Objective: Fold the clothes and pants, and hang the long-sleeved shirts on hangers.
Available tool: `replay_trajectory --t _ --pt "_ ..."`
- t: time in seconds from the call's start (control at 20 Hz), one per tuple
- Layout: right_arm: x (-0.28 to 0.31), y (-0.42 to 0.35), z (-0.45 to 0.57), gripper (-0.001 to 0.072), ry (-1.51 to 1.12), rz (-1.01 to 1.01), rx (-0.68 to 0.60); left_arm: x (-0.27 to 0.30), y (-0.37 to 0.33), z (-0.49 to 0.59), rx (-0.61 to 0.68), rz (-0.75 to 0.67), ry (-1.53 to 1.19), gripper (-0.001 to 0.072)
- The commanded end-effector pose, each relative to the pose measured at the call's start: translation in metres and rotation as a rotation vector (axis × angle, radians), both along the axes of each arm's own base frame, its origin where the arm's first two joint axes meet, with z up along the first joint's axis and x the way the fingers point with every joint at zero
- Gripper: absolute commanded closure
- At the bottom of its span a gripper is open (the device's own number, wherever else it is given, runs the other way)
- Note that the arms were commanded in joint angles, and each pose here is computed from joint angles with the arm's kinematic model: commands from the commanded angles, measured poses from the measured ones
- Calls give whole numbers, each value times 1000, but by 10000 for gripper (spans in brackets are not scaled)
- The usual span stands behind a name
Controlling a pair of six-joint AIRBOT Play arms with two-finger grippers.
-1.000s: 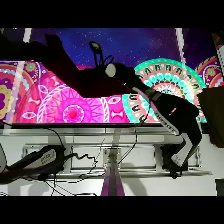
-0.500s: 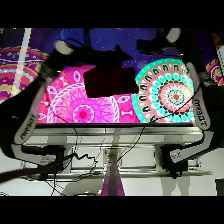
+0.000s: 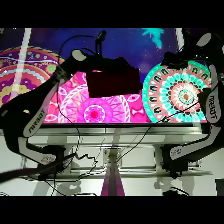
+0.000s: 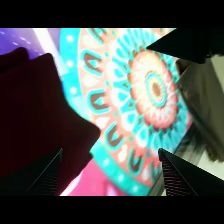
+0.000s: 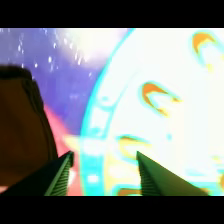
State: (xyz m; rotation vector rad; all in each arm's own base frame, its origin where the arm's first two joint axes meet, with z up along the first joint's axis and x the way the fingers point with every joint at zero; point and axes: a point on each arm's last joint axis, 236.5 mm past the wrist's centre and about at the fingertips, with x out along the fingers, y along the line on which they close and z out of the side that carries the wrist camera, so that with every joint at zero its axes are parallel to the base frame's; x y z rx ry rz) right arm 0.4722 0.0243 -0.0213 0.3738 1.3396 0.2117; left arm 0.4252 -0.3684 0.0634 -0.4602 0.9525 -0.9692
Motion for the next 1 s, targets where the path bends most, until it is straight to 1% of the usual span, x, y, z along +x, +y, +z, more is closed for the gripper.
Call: replay_trajectory --t 0.0,0.05,0.15,0.3,0.45,0.5,0.55,0.6,0.65,0.7,0.75,0.85,0.95 --pt "-8 58 -31 147 76 19 312 0 61 11 165 -69 -118 -3" --pt "-8 74 -40 87 90 25 365 2 77 20 205 -60 -156 -3" --pt "-11 101 -66 84 140 48 386 6 99 42 227 -28 -211 -2" --pt "-17 148 -93 85 172 86 373 5 115 72 217 6 -264 -3" --pt "-26 196 -102 103 159 153 356 1 122 92 227 17 -313 -3" --pt "-28 209 -103 166 147 175 348 -1 125 96 239 18 -330 -2" --pt "-30 221 -102 348 130 198 339 -2 128 100 254 19 -348 -2" --pt "-28 229 -100 560 109 219 333 -4 130 104 264 21 -363 -1" --pt "-23 235 -93 691 82 231 331 -6 134 109 282 22 -384 8" --pt "-16 239 -82 692 51 241 333 -9 138 115 300 22 -407 8" --pt "-7 238 -66 698 6 249 328 -13 144 123 323 26 -436 27" --pt "14 219 -28 698 -96 250 266 -24 158 141 369 34 -492 238" --pt "34 178 13 698 -183 184 160 -37 171 163 395 47 -545 245"
